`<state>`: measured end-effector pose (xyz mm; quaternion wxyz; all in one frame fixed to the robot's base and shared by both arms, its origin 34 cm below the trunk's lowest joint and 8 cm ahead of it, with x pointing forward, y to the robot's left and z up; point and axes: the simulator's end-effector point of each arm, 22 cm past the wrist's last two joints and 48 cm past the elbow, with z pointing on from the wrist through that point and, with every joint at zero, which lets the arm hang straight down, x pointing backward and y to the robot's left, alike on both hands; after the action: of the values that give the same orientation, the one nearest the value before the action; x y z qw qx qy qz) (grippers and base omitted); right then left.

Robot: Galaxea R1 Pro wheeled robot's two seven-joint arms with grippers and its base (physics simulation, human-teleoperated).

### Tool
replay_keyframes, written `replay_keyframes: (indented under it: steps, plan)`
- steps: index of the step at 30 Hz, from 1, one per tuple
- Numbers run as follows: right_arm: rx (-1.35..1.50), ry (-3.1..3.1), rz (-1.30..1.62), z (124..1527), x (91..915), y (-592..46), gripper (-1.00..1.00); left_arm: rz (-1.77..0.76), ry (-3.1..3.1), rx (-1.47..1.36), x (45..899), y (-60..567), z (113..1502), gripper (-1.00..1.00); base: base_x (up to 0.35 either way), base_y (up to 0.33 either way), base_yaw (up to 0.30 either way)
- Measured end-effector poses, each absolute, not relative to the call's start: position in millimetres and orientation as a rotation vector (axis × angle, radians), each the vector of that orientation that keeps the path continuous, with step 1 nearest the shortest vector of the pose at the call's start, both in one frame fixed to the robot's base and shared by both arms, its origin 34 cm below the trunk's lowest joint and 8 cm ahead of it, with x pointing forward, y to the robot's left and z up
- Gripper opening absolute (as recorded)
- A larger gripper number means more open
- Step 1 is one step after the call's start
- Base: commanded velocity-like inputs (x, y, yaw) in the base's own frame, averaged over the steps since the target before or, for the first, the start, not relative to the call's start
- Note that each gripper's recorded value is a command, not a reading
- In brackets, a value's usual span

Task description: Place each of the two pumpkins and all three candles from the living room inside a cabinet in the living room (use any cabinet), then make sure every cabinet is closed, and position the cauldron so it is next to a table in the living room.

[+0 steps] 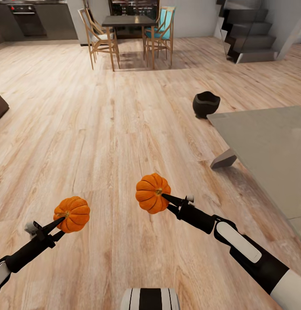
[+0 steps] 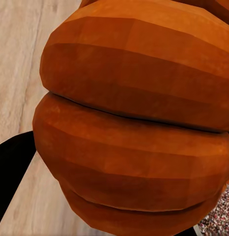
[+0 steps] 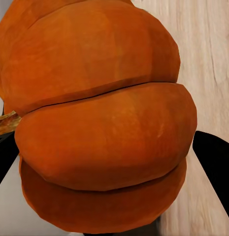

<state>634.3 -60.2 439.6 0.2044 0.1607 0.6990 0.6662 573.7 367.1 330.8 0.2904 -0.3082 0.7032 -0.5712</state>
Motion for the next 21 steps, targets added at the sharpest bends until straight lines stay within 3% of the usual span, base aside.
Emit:
replay_keyframes:
  steps: [21]
  plan:
    - [0.371, 1.876, 1.816, 488.4, 641.8, -62.9, -1.00, -1.535, 1.813, -0.746, 585.5, 367.3, 375.6, -1.00, 0.000, 0.000, 0.000]
